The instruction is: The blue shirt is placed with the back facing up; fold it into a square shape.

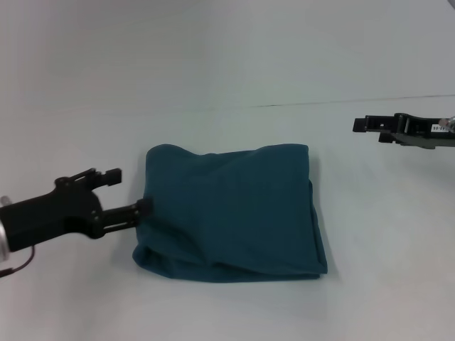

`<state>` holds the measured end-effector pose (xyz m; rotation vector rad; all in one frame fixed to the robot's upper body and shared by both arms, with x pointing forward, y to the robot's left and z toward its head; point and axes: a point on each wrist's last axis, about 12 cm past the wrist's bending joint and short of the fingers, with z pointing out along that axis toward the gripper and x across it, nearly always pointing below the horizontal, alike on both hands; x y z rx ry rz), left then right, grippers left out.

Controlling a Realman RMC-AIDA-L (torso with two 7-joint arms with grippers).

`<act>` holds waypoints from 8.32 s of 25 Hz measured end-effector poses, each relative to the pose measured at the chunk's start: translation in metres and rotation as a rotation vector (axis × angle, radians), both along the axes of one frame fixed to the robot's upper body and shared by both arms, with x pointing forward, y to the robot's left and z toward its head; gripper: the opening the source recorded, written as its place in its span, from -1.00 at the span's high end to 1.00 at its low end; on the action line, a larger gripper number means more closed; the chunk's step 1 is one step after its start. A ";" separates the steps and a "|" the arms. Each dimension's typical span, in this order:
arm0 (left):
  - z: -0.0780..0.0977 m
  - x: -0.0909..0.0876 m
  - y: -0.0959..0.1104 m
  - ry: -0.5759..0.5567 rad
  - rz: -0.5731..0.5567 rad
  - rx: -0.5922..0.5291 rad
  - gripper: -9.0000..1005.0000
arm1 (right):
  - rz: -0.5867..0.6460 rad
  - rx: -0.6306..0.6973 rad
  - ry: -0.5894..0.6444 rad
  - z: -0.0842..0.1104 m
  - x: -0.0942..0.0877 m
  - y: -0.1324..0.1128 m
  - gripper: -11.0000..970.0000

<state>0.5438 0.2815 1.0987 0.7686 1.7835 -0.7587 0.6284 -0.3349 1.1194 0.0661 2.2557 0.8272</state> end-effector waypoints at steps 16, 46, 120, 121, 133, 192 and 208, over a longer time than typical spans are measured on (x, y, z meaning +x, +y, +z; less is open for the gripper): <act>-0.020 0.018 -0.035 0.046 -0.020 0.078 -0.75 | 0.021 -0.009 -0.007 0.000 0.002 0.006 -0.71; -0.054 0.010 -0.026 0.089 0.093 0.157 -0.75 | 0.020 -0.005 -0.011 0.001 0.004 0.009 -0.70; -0.001 0.008 -0.022 -0.052 -0.049 -0.095 -0.75 | -0.012 -0.030 0.008 -0.036 0.018 0.081 -0.38; -0.002 0.008 -0.021 -0.050 -0.043 -0.093 -0.75 | -0.015 -0.030 0.009 -0.037 0.018 0.081 -0.38; -0.005 0.007 -0.019 -0.043 -0.025 -0.086 -0.75 | -0.018 -0.036 0.021 -0.043 0.019 0.096 -0.36; -0.006 -0.034 -0.005 0.165 -0.203 -0.179 -0.75 | 0.863 -0.088 -0.434 0.004 -0.051 0.092 -0.91; -0.006 -0.034 -0.005 0.166 -0.199 -0.178 -0.75 | 0.858 -0.083 -0.428 0.003 -0.052 0.091 -0.91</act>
